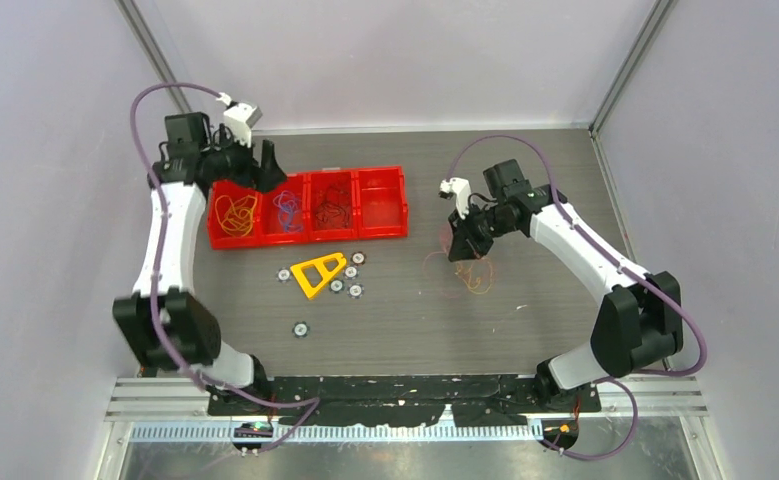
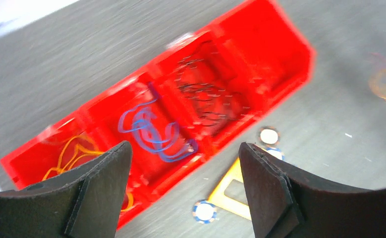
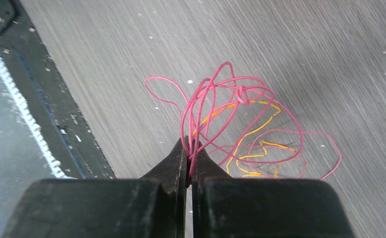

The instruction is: Untangle the cables

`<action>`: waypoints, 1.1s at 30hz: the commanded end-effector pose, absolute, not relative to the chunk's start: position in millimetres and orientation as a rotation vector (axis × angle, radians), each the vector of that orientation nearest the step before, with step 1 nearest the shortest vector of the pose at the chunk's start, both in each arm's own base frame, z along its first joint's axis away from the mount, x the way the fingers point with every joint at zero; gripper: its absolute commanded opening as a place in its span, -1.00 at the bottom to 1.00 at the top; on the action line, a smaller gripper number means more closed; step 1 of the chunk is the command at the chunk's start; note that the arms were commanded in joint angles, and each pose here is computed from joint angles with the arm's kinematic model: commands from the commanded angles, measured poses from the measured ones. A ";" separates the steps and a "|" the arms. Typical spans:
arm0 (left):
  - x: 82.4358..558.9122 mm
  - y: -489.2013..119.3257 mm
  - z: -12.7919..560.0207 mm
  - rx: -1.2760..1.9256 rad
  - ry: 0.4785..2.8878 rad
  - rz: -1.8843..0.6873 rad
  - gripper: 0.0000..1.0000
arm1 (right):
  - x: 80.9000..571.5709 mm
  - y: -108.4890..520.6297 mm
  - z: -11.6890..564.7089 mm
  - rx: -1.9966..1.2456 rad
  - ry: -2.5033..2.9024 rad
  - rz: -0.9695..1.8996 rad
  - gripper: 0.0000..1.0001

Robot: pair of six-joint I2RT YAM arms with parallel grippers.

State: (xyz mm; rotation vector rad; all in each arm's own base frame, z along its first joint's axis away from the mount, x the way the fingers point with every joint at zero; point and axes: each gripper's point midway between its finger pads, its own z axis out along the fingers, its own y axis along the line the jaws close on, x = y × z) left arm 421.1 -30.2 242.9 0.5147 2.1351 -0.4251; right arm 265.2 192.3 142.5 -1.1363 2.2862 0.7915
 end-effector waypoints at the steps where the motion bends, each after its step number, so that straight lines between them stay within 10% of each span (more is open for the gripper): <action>1: 346.5 -116.1 285.4 0.781 1.867 -0.743 0.58 | 258.4 217.2 197.2 -1.106 2.117 0.967 -0.89; 9: 234.0 -263.3 260.3 1.045 1.685 -1.097 0.62 | 241.8 228.5 226.2 -1.089 2.036 1.093 -0.89; 18: 214.0 -343.1 242.9 1.085 1.774 -1.217 0.66 | 230.3 233.7 235.6 -1.087 1.999 1.119 -0.89; 21: 218.7 -357.1 237.1 1.055 1.816 -1.243 0.24 | 226.0 232.7 231.1 -1.087 2.004 1.125 -0.89; 24: 216.6 -360.2 240.6 1.058 1.830 -1.284 -0.91 | 227.8 228.5 221.6 -1.084 2.029 1.081 -0.84; 30: 223.1 -331.2 235.9 0.954 1.917 -1.339 -1.00 | 265.6 205.2 180.2 -1.012 2.142 0.777 -0.40; 33: 236.1 -321.5 216.5 0.879 1.980 -1.361 -1.00 | 277.8 209.3 172.4 -0.976 2.145 0.772 0.25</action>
